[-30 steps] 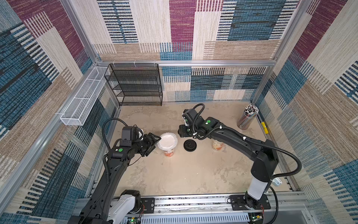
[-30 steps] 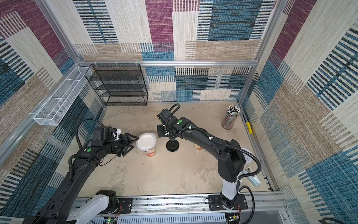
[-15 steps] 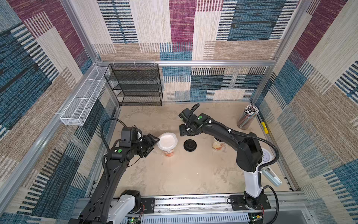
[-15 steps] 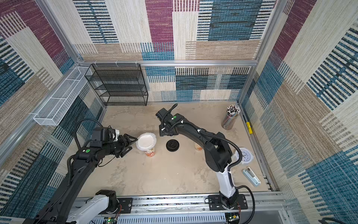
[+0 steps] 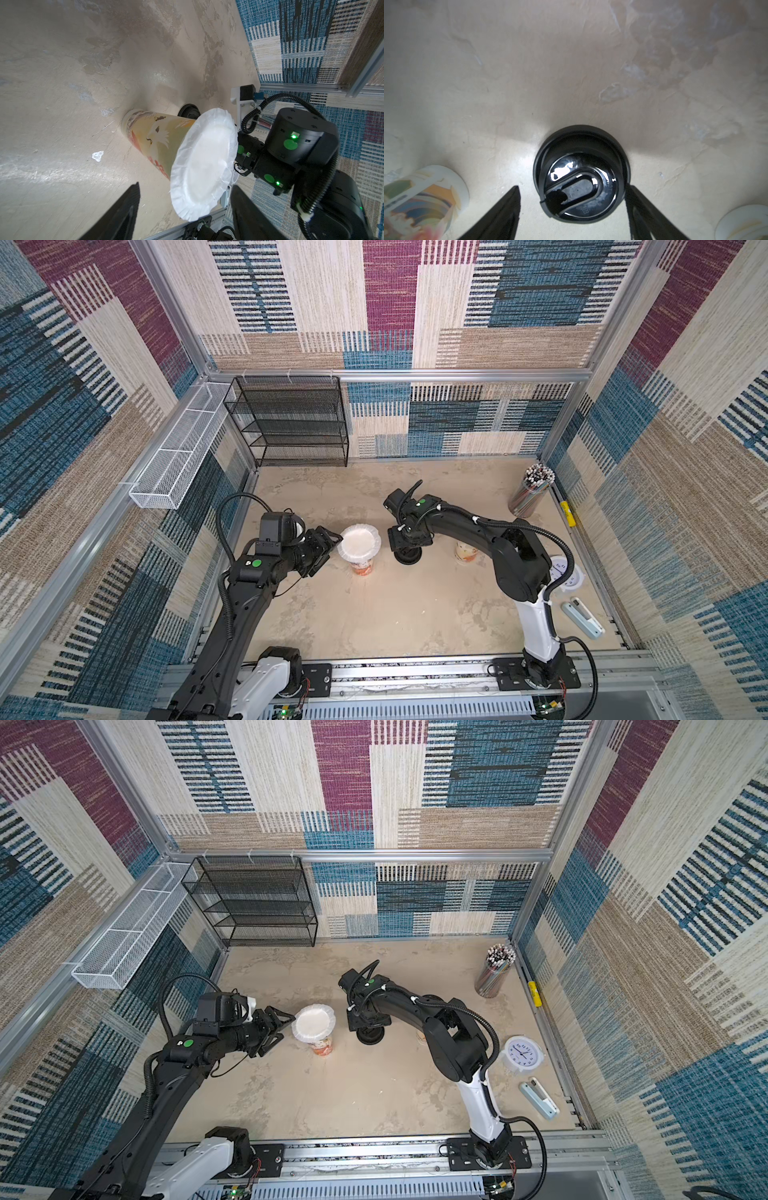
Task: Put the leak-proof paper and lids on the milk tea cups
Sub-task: Pick up the cup lid from the center of the board.
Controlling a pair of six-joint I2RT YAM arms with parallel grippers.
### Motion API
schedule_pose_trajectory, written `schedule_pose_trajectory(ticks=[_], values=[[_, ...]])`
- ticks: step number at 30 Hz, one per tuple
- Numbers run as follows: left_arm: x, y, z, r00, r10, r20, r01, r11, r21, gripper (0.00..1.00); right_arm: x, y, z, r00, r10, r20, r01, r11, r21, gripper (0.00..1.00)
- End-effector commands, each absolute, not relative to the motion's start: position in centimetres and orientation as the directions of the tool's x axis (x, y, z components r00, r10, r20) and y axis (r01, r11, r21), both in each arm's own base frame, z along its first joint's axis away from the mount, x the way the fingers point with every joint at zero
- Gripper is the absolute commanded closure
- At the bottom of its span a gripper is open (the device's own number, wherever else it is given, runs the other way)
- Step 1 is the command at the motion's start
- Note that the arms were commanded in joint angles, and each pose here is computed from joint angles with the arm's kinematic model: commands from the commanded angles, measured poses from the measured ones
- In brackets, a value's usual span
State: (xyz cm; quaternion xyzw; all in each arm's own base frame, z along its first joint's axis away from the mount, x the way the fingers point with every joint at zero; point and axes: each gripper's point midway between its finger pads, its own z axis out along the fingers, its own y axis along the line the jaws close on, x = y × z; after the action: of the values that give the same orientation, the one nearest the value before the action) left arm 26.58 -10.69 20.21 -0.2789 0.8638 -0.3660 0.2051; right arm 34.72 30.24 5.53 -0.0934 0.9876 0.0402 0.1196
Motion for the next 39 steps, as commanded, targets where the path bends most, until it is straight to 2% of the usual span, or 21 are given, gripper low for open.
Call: schedule_pose_trajectory(ticks=[1, 14, 32, 39], values=[[26.8, -10.6, 20.6, -0.762, -0.623, -0.177, -0.308, 0.589, -0.747, 0.28, 34.4, 30.5, 5.1, -0.955, -0.182, -0.234, -0.204, 0.977, 0.070, 0.20], [26.9, -10.7, 20.6, -0.765, -0.622, -0.171, -0.310, 0.586, -0.749, 0.28, 33.9, 30.2, 3.9, -0.960, -0.196, -0.201, -0.212, 0.975, 0.061, 0.23], [26.9, -10.7, 20.7, -0.765, -0.620, -0.176, -0.307, 0.590, -0.747, 0.29, 33.5, 29.9, 2.4, -0.965, -0.207, -0.163, -0.217, 0.975, 0.041, 0.23], [26.9, -10.5, 20.7, -0.760, -0.625, -0.181, -0.311, 0.593, -0.743, 0.29, 34.1, 29.9, 4.8, -0.957, -0.194, -0.215, -0.209, 0.977, 0.046, 0.27]])
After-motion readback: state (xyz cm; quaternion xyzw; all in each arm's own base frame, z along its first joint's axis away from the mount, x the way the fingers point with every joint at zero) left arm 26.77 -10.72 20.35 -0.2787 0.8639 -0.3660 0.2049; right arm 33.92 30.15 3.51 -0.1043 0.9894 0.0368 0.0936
